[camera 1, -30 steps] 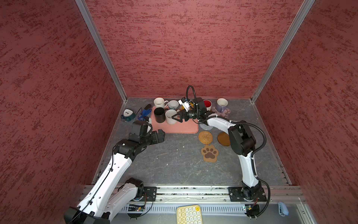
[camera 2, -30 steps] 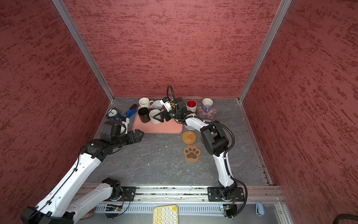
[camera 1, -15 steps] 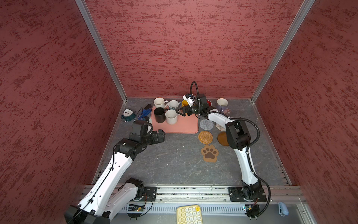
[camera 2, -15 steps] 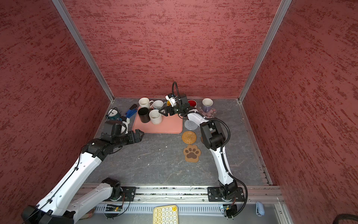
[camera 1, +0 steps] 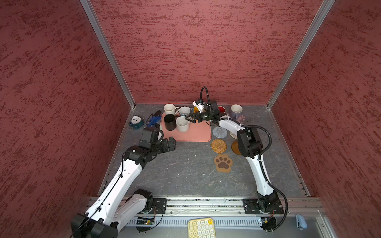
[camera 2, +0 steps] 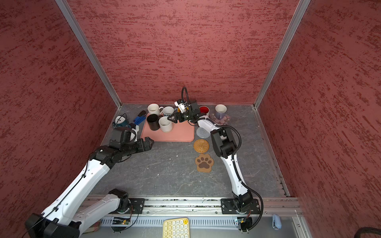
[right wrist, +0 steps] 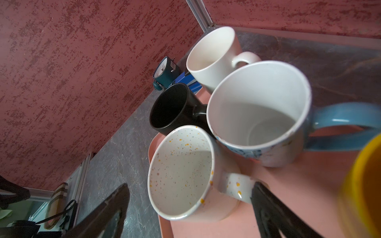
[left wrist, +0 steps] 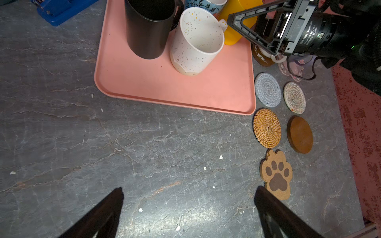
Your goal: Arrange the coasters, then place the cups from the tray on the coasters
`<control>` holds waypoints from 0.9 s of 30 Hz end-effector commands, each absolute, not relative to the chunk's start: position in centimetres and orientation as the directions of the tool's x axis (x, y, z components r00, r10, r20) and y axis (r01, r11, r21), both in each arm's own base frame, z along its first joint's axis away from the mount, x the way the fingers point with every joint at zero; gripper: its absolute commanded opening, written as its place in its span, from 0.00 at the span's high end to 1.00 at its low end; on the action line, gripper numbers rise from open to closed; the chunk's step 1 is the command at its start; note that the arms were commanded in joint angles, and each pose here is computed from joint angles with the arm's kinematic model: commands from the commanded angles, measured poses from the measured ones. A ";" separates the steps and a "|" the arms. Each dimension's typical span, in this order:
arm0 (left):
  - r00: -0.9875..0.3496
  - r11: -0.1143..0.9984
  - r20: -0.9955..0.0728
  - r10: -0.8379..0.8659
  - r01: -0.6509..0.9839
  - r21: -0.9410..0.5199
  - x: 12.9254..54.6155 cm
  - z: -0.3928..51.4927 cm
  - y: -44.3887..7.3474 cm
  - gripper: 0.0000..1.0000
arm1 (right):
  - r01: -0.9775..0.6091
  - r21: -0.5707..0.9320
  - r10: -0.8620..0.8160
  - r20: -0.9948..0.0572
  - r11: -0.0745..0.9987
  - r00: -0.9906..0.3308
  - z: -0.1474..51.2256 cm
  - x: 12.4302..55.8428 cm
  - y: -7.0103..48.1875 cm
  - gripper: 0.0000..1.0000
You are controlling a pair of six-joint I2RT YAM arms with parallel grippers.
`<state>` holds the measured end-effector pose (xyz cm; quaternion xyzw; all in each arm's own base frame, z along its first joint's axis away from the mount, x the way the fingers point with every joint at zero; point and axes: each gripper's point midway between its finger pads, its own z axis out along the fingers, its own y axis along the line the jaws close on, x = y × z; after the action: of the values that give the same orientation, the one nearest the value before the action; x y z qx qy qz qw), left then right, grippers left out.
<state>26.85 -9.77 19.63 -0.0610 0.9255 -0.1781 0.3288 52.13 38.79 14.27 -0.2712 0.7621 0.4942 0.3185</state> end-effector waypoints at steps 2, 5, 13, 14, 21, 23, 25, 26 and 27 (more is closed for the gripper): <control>-0.767 0.931 -0.601 -0.224 0.013 -0.365 27.2 19.8 -9.7 0.00 | -0.744 0.601 -0.099 -0.755 0.292 -0.649 14.6 51.9 39.7 0.08; -0.768 0.932 -0.599 -0.225 0.011 -0.363 27.1 19.8 -9.6 0.00 | -0.742 0.612 -0.096 -0.750 0.274 -0.655 14.5 51.8 39.8 0.08; -0.767 0.930 -0.600 -0.227 0.012 -0.367 26.9 20.0 -9.6 0.00 | -0.744 0.615 -0.108 -0.747 0.262 -0.656 14.4 51.3 39.8 0.12; -0.768 0.930 -0.599 -0.229 0.010 -0.368 26.9 20.0 -9.6 0.00 | -0.745 0.608 -0.107 -0.751 0.274 -0.652 14.3 51.4 39.7 0.12; -0.773 0.928 -0.591 -0.232 0.006 -0.372 26.6 19.8 -9.6 0.00 | -0.745 0.593 -0.102 -0.757 0.306 -0.645 14.1 52.4 39.7 0.11; -0.771 0.929 -0.593 -0.233 0.004 -0.371 26.6 19.9 -9.6 0.00 | -0.745 0.593 -0.100 -0.758 0.307 -0.644 14.1 52.6 39.8 0.10; -0.771 0.930 -0.592 -0.233 0.002 -0.368 26.5 19.9 -9.5 0.00 | -0.741 0.596 -0.099 -0.755 0.309 -0.648 13.8 52.9 39.9 0.10; -0.772 0.930 -0.592 -0.232 0.002 -0.367 26.6 19.9 -9.5 0.00 | -0.740 0.598 -0.101 -0.753 0.309 -0.651 13.6 53.0 39.9 0.10; -0.770 0.930 -0.594 -0.232 0.003 -0.367 26.6 20.0 -9.5 0.00 | -0.738 0.600 -0.103 -0.750 0.309 -0.653 13.4 53.1 40.0 0.10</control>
<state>26.80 -9.76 19.68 -0.0612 0.9252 -0.1783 0.3292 52.84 39.56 13.88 -0.2742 0.7488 0.5199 0.3064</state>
